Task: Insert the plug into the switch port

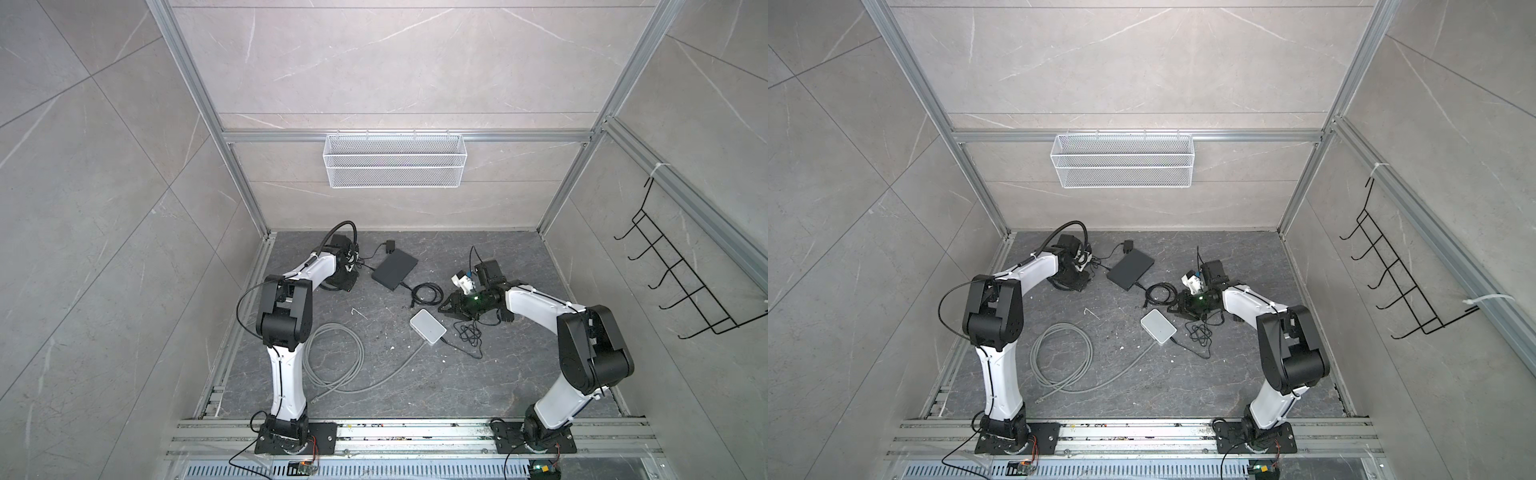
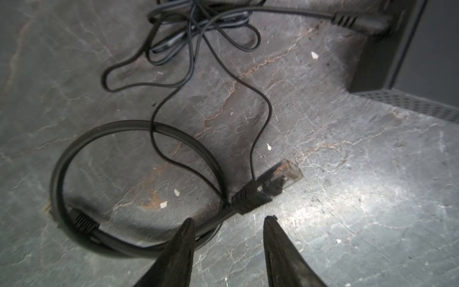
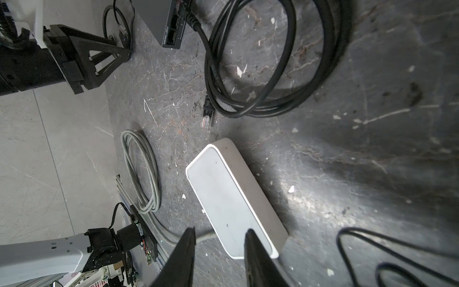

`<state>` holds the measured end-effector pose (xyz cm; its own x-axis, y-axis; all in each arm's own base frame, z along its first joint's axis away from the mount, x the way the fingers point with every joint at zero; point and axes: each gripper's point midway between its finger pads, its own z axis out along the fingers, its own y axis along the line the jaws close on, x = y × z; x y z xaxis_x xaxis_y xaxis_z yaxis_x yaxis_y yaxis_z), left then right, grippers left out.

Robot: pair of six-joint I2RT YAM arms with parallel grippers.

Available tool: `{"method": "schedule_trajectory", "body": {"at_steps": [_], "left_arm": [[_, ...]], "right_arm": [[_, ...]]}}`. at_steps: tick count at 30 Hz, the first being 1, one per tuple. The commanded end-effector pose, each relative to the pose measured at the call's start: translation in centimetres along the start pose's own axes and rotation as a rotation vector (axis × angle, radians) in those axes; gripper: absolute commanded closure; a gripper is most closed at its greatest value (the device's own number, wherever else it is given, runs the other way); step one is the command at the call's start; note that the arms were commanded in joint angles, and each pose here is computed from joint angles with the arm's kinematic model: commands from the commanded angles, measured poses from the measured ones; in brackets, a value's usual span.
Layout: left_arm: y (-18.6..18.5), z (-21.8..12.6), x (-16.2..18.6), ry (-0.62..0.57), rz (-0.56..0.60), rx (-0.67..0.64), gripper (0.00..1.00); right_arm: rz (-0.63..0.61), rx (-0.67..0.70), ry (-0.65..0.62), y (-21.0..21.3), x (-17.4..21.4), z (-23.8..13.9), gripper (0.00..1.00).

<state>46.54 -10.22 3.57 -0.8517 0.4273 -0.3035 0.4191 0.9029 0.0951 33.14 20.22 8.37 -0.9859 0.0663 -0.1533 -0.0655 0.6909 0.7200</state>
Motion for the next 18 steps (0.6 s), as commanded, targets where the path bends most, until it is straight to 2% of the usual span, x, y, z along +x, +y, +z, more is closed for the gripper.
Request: {"method": "schedule_trajectory", "body": {"at_steps": [1, 7, 11, 15, 18], "left_arm": [[-0.3, 0.6, 0.7, 0.039, 0.032, 0.063, 0.54], [-0.3, -0.5, 1.1, 0.023, 0.043, 0.056, 0.78], [0.8, -3.7, 0.9, 0.000, 0.031, -0.007, 0.83], [2.1, -6.4, 2.2, 0.069, -0.007, -0.074, 0.86], [1.4, -8.3, 2.2, 0.031, -0.034, -0.041, 0.87]], "right_arm": [[-0.009, 0.000, 0.021, 0.1, 0.5, -0.1, 0.64], [-0.015, 0.015, 0.015, 0.2, 0.4, -0.5, 0.64], [-0.020, 0.021, 0.012, 0.4, 0.3, -0.8, 0.64], [-0.027, 0.025, 0.006, 0.7, 0.2, -1.1, 0.64], [-0.034, 0.029, 0.006, 0.8, 0.3, -1.2, 0.64]]}}
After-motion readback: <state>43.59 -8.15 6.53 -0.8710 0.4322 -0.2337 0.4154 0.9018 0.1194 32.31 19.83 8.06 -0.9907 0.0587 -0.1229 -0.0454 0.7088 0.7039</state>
